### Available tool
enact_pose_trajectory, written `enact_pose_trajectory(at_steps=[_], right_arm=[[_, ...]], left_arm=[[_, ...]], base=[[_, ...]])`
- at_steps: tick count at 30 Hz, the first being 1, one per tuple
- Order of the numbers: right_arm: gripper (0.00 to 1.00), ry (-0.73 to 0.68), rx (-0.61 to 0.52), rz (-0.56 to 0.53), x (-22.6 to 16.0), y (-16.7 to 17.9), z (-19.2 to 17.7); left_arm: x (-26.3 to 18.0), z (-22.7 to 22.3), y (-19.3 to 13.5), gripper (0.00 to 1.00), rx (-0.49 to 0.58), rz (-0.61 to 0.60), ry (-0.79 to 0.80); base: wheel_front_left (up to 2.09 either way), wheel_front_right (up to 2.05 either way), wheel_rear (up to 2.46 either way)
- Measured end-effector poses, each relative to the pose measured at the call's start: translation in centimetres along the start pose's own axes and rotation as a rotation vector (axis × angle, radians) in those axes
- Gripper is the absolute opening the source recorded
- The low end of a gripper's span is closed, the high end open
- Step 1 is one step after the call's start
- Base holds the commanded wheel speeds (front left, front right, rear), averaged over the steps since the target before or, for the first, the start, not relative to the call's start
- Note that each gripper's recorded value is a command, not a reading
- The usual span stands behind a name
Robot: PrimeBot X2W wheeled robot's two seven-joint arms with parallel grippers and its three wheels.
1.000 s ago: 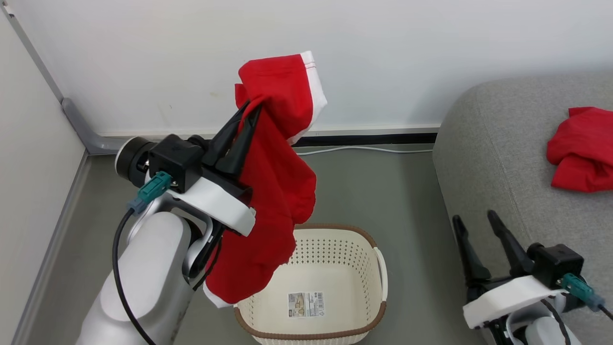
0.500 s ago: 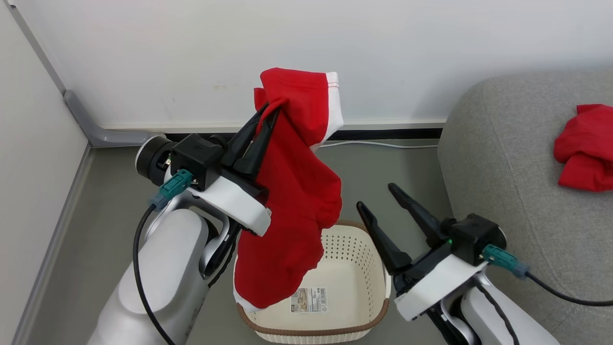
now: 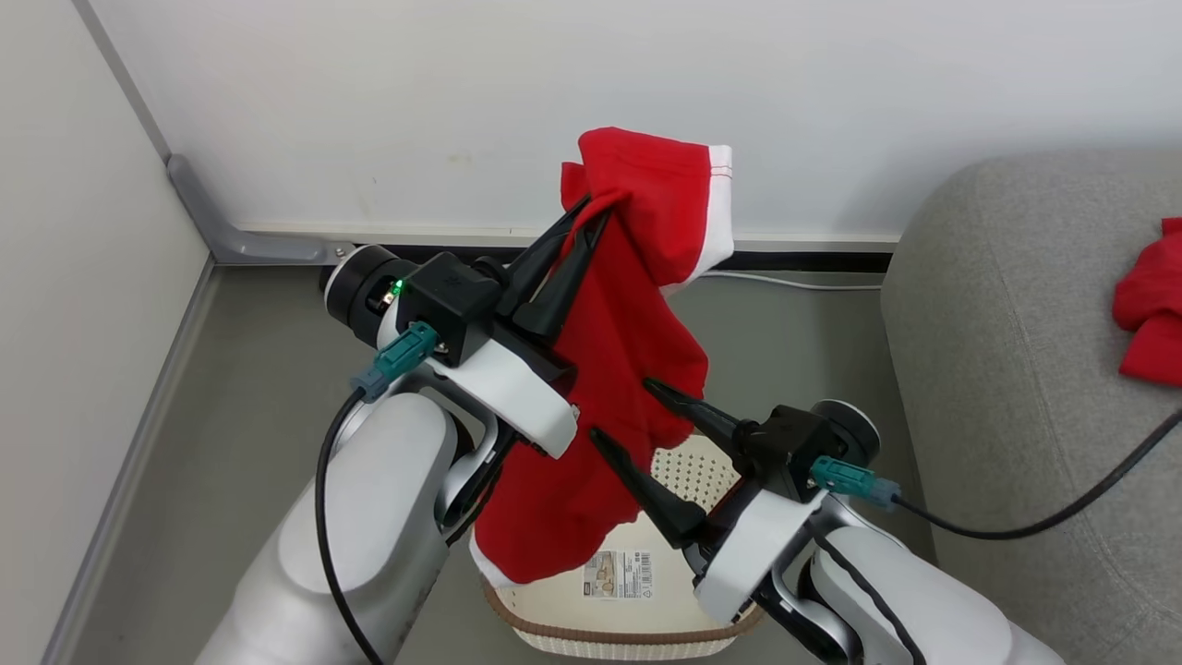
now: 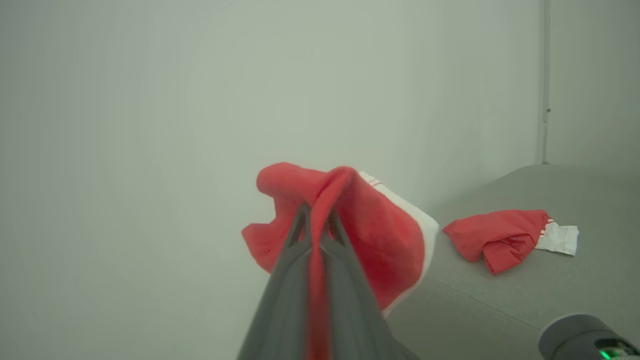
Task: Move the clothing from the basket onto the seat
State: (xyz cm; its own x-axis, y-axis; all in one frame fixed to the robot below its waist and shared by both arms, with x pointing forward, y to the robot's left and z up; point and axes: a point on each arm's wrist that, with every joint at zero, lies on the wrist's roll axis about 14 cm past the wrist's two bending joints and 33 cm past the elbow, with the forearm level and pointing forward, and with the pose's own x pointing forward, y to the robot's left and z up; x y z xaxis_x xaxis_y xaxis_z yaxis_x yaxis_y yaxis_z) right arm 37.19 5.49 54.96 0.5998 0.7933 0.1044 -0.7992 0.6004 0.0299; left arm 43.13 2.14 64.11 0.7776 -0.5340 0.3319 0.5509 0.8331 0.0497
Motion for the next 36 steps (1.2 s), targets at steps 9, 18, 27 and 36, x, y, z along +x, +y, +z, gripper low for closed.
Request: enact_pose_trajectory(at_steps=[9, 18, 27, 36], right_arm=[[1.00, 0.069, -0.026, 0.031, 2.0, 0.4, -1.7], [0.00, 0.109, 0.028, 0.067, 3.7, 1.6, -2.7], [0.00, 0.038, 0.047, 0.014, 3.6, -0.1, -0.6], [0.00, -0.008, 0.063, -0.119, 0.7, -3.9, 0.2]], left_arm=[[-0.6, -0.4, -0.3, 0.00, -0.010, -0.001, 0.013], [-0.8, -0.4, 0.2, 0.00, -0.010, 0.010, 0.009], [-0.3, -1.2, -0.4, 1.00, -0.027, -0.006, 0.023], [0.7, -3.0, -1.8, 1.00, -0.064, -0.043, 0.054]], base=[[0.00, 0.00, 0.00], [0.00, 0.00, 0.00], [0.00, 0.00, 0.00], [0.00, 0.00, 0.00]])
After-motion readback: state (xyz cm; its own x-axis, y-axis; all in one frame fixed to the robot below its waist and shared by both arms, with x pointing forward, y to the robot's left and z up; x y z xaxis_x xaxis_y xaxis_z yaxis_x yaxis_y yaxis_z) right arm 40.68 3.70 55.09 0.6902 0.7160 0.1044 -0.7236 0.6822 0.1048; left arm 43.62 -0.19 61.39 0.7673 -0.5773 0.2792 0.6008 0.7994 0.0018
